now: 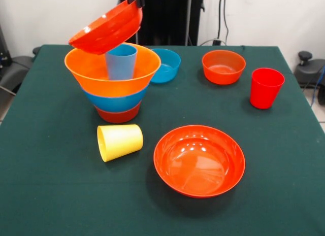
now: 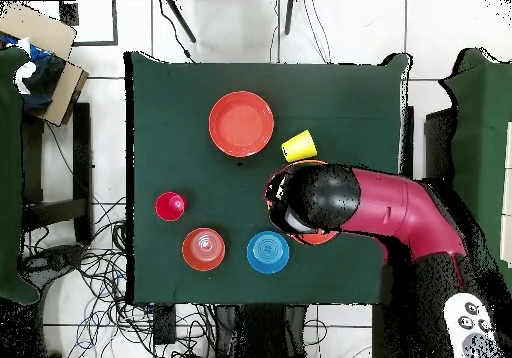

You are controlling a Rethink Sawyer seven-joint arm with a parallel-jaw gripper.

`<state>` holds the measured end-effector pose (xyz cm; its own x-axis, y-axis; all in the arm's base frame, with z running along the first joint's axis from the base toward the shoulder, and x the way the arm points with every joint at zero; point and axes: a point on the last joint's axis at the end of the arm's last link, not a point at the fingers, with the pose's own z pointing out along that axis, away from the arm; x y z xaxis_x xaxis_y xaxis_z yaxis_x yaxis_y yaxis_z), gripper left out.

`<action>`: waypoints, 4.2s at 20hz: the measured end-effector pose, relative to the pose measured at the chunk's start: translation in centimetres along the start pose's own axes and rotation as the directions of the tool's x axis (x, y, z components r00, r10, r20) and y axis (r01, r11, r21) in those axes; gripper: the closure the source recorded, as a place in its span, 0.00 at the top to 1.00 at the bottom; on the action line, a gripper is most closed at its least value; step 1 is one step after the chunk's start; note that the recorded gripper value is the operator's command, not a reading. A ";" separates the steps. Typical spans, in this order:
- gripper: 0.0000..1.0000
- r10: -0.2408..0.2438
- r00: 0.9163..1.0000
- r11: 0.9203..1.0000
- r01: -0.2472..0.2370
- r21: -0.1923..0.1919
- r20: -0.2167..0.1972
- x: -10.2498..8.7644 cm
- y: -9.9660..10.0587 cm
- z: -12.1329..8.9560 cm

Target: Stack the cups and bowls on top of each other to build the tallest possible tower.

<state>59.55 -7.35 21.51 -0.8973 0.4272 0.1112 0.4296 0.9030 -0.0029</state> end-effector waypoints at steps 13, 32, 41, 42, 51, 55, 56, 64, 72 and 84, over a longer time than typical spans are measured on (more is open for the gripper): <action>0.00 -0.051 0.999 0.999 0.050 -0.010 -0.019 0.2 2.1 1.4; 0.00 -0.074 0.993 0.997 0.072 -0.021 -0.089 1.0 2.9 4.8; 1.00 -0.076 0.992 0.997 0.073 -0.035 -0.096 1.0 3.2 6.3; 1.00 -0.076 0.993 0.997 0.073 -0.036 -0.094 1.0 3.2 6.4; 1.00 -0.089 0.993 0.996 0.087 -0.028 -0.079 1.0 3.1 6.9; 1.00 -0.096 0.992 0.995 0.095 -0.021 -0.077 1.0 3.0 7.0; 1.00 -0.097 0.992 0.995 0.096 -0.020 -0.076 1.0 3.0 7.0; 1.00 -0.099 0.992 0.995 0.098 -0.019 -0.075 1.0 3.0 7.0; 1.00 -0.109 0.993 0.994 0.109 -0.011 -0.051 1.0 3.5 5.6; 1.00 -0.143 0.989 0.990 0.144 0.006 -0.023 0.5 6.1 0.8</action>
<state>61.64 -1.58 20.72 -0.9470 0.2922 0.1337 0.2958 0.9552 0.0074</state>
